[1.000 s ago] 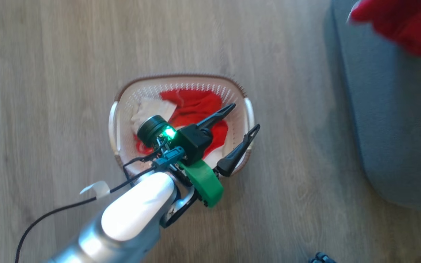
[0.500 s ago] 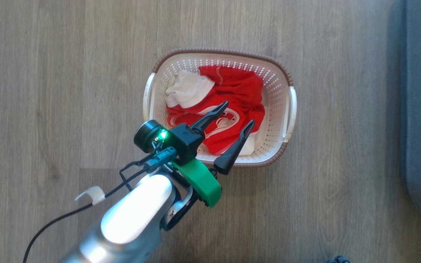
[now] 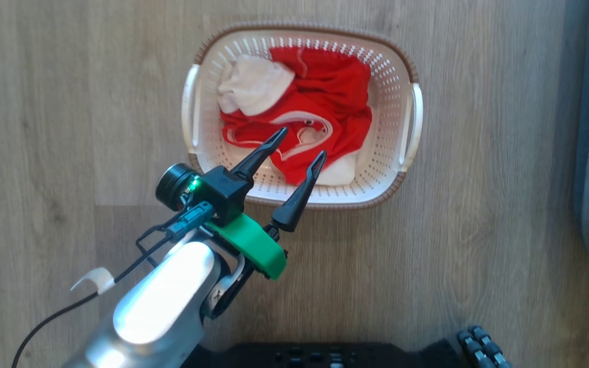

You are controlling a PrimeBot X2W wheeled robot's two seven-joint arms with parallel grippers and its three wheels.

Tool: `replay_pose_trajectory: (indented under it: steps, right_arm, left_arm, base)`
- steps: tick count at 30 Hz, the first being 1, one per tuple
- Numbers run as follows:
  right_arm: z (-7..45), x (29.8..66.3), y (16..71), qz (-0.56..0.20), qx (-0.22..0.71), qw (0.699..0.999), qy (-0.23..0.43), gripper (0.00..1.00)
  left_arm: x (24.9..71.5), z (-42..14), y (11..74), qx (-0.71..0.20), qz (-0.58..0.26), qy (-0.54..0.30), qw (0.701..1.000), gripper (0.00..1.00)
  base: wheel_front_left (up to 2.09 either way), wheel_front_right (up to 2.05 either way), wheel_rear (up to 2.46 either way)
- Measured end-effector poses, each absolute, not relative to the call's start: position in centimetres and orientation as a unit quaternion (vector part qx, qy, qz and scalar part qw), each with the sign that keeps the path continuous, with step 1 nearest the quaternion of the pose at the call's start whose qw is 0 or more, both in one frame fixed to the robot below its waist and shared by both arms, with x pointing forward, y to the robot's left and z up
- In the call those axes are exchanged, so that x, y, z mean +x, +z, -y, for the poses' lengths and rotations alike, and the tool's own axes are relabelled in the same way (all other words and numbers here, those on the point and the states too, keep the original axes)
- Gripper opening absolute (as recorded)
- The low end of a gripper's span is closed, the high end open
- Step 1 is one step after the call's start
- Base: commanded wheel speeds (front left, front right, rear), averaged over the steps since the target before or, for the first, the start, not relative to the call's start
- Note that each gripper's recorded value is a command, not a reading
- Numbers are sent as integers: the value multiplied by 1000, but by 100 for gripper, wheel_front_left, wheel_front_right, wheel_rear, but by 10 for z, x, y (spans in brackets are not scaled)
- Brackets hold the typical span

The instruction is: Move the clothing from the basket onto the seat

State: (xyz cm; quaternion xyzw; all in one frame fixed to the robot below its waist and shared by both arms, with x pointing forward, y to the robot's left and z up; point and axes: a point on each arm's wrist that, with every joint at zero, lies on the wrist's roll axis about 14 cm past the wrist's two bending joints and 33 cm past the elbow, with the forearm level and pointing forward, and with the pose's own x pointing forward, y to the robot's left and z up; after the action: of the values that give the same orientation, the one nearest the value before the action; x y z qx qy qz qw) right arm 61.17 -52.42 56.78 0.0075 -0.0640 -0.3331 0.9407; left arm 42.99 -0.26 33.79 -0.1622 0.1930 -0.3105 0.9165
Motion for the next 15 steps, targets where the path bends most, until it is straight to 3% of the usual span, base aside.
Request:
replay_pose_trajectory:
  steps: [5, 6, 7, 8, 15]
  right_arm:
    - [512, 600, 465, -37, 14, 939, -341, 0]
    - [506, 598, 448, -56, 18, 939, -338, 20]
    - [501, 596, 435, -73, 17, 940, -334, 83]
    - [497, 594, 427, -83, 16, 940, -331, 100]
    - [488, 590, 443, -100, -32, 946, -307, 100]
  left_arm:
    - [430, 6, 322, -167, -210, -311, 912, 100]
    - [430, 6, 320, -166, -213, -310, 911, 100]
    - [430, 6, 319, -165, -215, -312, 911, 100]
    - [431, 5, 319, -165, -214, -311, 911, 100]
    - [439, -2, 333, -157, -197, -301, 920, 100]
  base:
    - [0, 0, 0]
    - [0, 0, 0]
    - [0, 0, 0]
    - [0, 0, 0]
    - [0, 0, 0]
